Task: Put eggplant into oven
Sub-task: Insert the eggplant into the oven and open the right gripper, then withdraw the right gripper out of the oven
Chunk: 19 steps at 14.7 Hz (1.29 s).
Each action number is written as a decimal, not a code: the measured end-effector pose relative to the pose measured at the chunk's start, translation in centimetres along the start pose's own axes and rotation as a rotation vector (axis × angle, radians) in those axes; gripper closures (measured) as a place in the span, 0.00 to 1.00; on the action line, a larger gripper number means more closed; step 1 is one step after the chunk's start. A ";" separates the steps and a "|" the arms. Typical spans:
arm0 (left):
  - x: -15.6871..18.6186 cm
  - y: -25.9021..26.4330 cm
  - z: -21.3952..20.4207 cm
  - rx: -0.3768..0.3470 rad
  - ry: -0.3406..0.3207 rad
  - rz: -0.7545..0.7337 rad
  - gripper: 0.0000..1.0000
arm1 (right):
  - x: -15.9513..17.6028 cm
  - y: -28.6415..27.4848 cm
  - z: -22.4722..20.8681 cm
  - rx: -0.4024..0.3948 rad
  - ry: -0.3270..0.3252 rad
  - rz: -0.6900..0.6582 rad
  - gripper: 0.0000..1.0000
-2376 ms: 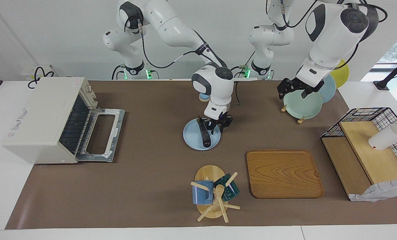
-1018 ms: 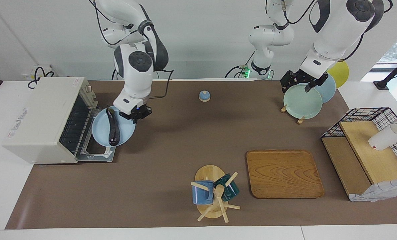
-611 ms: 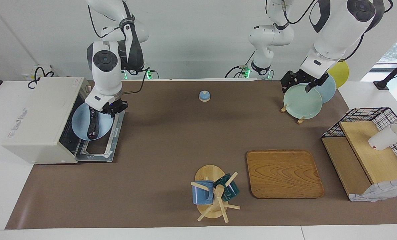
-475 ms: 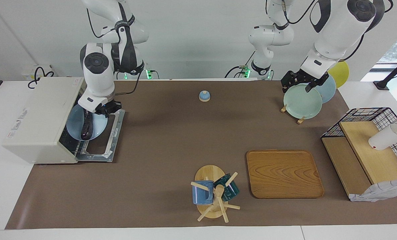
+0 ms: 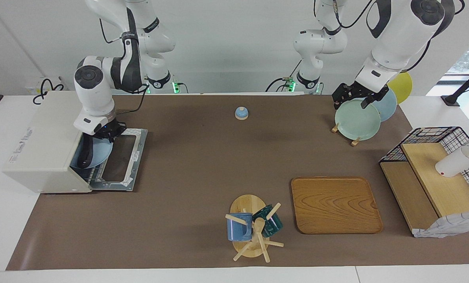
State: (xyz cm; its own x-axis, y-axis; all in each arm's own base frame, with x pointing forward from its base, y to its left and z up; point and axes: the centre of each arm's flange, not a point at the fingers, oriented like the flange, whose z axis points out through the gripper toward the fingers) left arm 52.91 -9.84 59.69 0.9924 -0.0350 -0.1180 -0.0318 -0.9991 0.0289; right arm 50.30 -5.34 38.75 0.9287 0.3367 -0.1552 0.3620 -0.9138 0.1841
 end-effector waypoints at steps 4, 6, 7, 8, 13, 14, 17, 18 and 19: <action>0.0 0.0 0.0 0.000 0.000 0.000 0.00 | 0.3 -0.8 -0.6 0.001 -0.014 -0.017 0.64; 0.0 0.0 0.0 0.000 0.000 0.000 0.00 | 1.5 -2.4 -3.0 0.028 0.001 -0.018 0.61; 0.0 0.0 0.0 0.000 0.000 0.000 0.00 | 2.4 -3.7 -4.2 0.048 0.029 0.002 0.61; 0.0 0.0 0.0 0.000 0.000 0.000 0.00 | 3.3 -5.2 -5.1 0.061 0.063 0.036 0.67; 0.0 0.0 0.0 0.000 0.000 0.000 0.00 | 8.4 -12.9 -1.7 0.077 0.131 0.148 0.99; 0.0 0.0 0.0 0.000 0.000 0.000 0.00 | 8.9 -13.0 0.0 0.080 0.117 0.155 0.99; 0.0 0.0 0.0 0.000 0.000 0.000 0.00 | 9.1 -11.9 3.3 0.086 0.071 0.177 0.99; 0.0 0.0 0.0 0.000 0.000 0.000 0.00 | 9.0 -11.5 3.9 0.086 0.060 0.182 0.99; 0.0 0.0 0.0 0.000 0.000 0.000 0.00 | 8.7 -11.3 4.2 0.081 0.053 0.182 0.99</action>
State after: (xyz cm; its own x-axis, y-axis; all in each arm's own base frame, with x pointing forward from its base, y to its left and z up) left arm 52.91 -9.83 59.69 0.9924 -0.0347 -0.1179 -0.0315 -0.9991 0.0289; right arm 53.98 7.01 31.18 0.9818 0.1741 -0.0754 0.1825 -0.9752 0.1249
